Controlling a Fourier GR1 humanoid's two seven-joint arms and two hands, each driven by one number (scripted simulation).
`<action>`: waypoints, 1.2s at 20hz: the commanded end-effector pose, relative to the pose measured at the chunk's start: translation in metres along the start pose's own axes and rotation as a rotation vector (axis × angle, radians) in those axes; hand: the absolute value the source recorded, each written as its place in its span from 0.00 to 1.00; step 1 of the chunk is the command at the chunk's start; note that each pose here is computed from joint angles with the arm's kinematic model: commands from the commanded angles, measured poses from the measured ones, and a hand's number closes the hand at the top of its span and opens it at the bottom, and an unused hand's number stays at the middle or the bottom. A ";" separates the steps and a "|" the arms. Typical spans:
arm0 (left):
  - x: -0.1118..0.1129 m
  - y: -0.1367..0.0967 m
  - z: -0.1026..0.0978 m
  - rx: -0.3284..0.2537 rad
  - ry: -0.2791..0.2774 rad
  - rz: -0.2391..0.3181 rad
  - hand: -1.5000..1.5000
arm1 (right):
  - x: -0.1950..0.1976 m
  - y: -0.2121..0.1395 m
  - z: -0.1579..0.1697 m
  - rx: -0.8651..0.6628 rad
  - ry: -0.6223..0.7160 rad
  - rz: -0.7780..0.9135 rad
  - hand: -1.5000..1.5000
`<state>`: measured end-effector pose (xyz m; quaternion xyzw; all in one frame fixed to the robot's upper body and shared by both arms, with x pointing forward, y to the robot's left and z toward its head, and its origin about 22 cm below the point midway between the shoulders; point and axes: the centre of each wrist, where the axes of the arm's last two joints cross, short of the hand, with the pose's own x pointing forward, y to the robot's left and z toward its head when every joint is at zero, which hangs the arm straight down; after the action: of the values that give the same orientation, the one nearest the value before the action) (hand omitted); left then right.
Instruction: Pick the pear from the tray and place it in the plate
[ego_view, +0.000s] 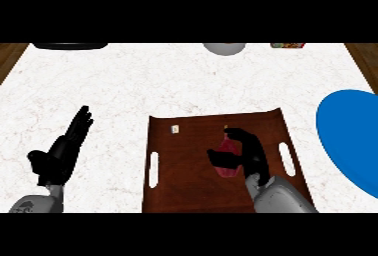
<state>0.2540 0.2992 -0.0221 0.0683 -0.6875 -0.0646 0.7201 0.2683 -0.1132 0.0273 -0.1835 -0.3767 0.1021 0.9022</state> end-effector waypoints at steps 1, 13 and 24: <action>0.006 0.005 -0.001 0.006 -0.008 0.007 0.50 | -0.017 0.016 -0.012 0.069 0.047 0.056 1.00; -0.006 0.020 0.001 0.056 0.006 -0.002 0.50 | -0.076 -0.099 -0.036 -0.208 -0.161 0.437 1.00; -0.022 0.029 0.022 0.133 0.072 0.001 0.50 | -0.085 -0.273 -0.023 -0.471 -0.522 0.803 1.00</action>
<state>0.2361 0.3277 -0.0348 0.1079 -0.6693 -0.0238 0.7347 0.2459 -0.3516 0.0413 -0.4584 -0.4785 0.3537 0.6601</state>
